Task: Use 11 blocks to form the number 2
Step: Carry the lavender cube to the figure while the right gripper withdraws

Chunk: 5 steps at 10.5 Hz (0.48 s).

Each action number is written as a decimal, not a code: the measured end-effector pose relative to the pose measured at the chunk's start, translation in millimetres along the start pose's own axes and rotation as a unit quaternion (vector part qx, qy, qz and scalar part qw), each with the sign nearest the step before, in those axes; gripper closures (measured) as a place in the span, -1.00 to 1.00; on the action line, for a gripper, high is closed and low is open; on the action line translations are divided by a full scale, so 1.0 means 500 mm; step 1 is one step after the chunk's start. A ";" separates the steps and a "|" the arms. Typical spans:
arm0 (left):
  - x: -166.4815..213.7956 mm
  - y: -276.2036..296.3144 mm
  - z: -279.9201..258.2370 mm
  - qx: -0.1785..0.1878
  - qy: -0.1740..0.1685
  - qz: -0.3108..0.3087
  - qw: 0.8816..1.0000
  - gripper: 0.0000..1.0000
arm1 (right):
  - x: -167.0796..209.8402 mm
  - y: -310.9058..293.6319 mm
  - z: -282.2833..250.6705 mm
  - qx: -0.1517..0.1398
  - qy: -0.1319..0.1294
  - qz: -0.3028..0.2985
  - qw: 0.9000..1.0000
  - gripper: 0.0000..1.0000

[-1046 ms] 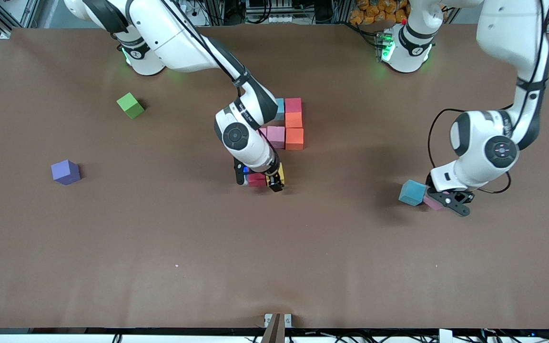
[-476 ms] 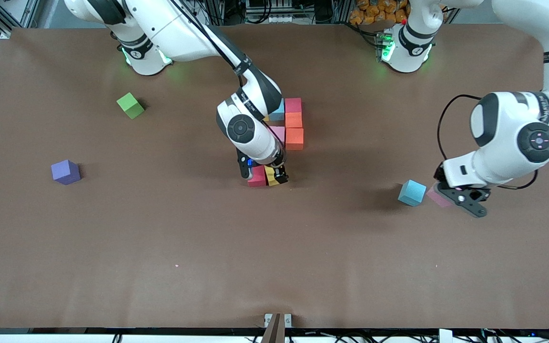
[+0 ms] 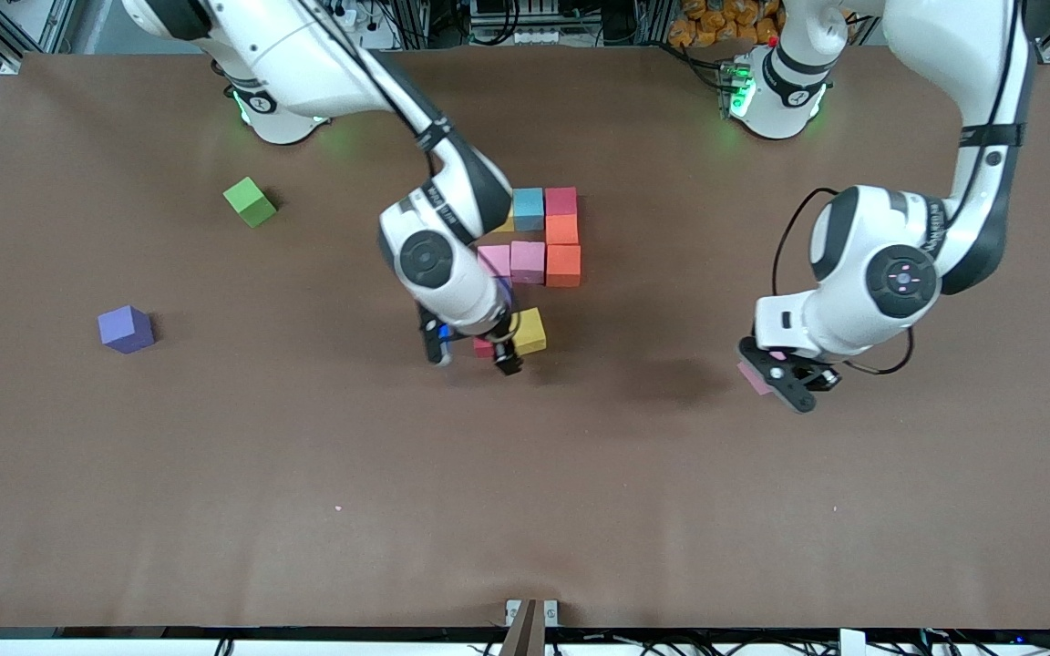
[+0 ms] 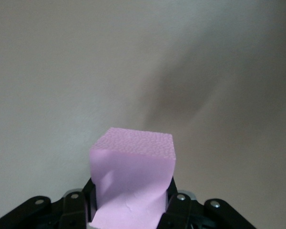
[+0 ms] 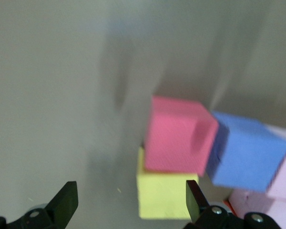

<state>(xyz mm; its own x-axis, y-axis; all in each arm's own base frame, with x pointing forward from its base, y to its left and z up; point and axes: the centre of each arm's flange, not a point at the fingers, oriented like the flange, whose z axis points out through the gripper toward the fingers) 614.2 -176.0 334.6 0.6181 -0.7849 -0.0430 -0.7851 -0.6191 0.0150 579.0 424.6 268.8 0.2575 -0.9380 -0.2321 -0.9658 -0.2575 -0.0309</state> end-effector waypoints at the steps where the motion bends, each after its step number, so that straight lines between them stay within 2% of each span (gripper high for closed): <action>1: 0.022 0.021 0.013 0.003 0.003 0.016 1.000 -0.10 | 0.062 -0.025 -0.037 0.001 0.003 -0.015 1.000 -1.00; 3: 0.079 0.083 0.054 0.021 0.007 0.063 0.998 -0.10 | 0.213 -0.055 -0.111 -0.016 0.011 -0.060 0.998 -1.00; 5: 0.126 0.146 0.105 0.025 0.007 0.103 0.994 -0.10 | 0.356 -0.070 -0.180 -0.020 0.011 -0.106 0.994 -1.00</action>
<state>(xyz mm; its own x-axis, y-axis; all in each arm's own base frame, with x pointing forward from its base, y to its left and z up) 593.7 -269.2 280.5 0.4449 -0.8951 -0.0302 -0.8955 -0.4442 -0.0270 661.3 245.6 316.0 0.4560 -0.8665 -0.2028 -0.8880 -0.4583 -0.0384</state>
